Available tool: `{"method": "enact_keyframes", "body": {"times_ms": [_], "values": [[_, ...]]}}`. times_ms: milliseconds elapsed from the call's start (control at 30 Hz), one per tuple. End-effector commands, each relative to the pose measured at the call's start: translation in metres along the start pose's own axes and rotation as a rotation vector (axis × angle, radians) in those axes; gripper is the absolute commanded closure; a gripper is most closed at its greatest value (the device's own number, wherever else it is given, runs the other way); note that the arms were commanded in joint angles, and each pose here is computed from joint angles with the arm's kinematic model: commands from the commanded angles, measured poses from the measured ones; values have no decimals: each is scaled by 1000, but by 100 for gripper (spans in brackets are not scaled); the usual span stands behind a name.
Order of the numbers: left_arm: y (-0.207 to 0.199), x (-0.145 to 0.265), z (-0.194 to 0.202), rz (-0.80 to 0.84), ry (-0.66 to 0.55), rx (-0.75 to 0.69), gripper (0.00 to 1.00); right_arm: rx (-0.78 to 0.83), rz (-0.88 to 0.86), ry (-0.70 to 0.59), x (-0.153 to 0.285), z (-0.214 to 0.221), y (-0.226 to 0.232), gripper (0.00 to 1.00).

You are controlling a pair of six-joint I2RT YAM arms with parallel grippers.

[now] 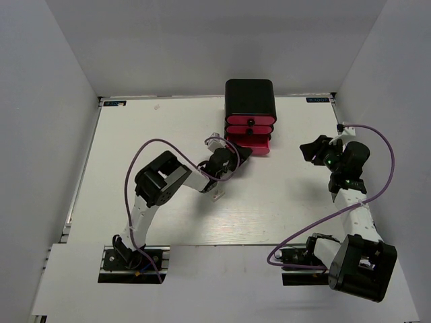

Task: Sort the stationery into containers
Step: Open the drawer in the storage box, then pick up the stationery from the center of the board.

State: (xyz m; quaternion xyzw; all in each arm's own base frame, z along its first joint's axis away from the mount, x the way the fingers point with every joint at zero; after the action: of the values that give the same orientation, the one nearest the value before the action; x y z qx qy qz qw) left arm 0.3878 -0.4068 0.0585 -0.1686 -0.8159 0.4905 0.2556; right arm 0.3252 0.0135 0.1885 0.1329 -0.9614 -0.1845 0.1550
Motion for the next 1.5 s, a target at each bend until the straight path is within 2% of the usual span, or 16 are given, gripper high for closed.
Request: {"method": "enact_keyframes", "body": {"times_ms": [0,200,300,333,367,467,500,567,667,700,767,833,933,1400,1433,1467], "values": [[-22,18,-5,6,50,-72,27,30,-27,-28,-1,-6,2,48],[-32,53,2,-32,195,-143,28,38,-25,-39,2,-9,2,48],[-46,76,2,-8,249,-237,38,42,-26,-42,3,-9,2,48],[-44,83,0,-32,265,-285,43,40,-23,-42,3,-9,1,48],[-43,90,-3,-24,282,-399,59,38,-27,-39,3,-8,1,48],[-52,115,-14,1,375,-625,90,39,-28,-44,5,-9,2,48],[-45,121,-18,-10,411,-764,95,39,-22,-44,5,-9,0,48],[-34,130,-26,-74,486,-879,95,38,-28,-44,5,-9,0,48],[26,166,-28,-303,714,-1084,77,41,-34,-47,5,-10,1,48],[37,173,-28,-320,771,-1137,58,38,-37,-42,5,-8,2,48],[51,183,-21,-336,861,-1180,49,40,-39,-43,5,-9,1,48],[73,196,-21,-401,938,-1218,46,39,-38,-43,5,-9,1,48],[82,198,-21,-397,931,-1267,44,38,-41,-43,6,-8,2,48],[54,205,3,-187,945,-1197,38,38,-44,-42,6,-7,0,48],[51,205,4,-170,936,-1185,23,36,-45,-39,5,-5,-1,48],[48,207,4,-152,929,-1182,23,38,-50,-40,5,-7,0,48]]}}
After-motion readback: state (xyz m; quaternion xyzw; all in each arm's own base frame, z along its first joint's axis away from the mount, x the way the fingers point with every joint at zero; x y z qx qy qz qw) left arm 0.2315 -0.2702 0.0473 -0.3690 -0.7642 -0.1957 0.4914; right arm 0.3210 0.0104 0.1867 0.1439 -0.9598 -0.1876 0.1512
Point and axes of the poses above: each gripper's point midway between its finger pads, its own x axis back along the fingers, its own y axis along the line the jaws close on, z = x × y, the point moved 2 cm from there along x, back along the fingers, and after that the axes turned 2 degrees about -x, right-handed, at the moved point
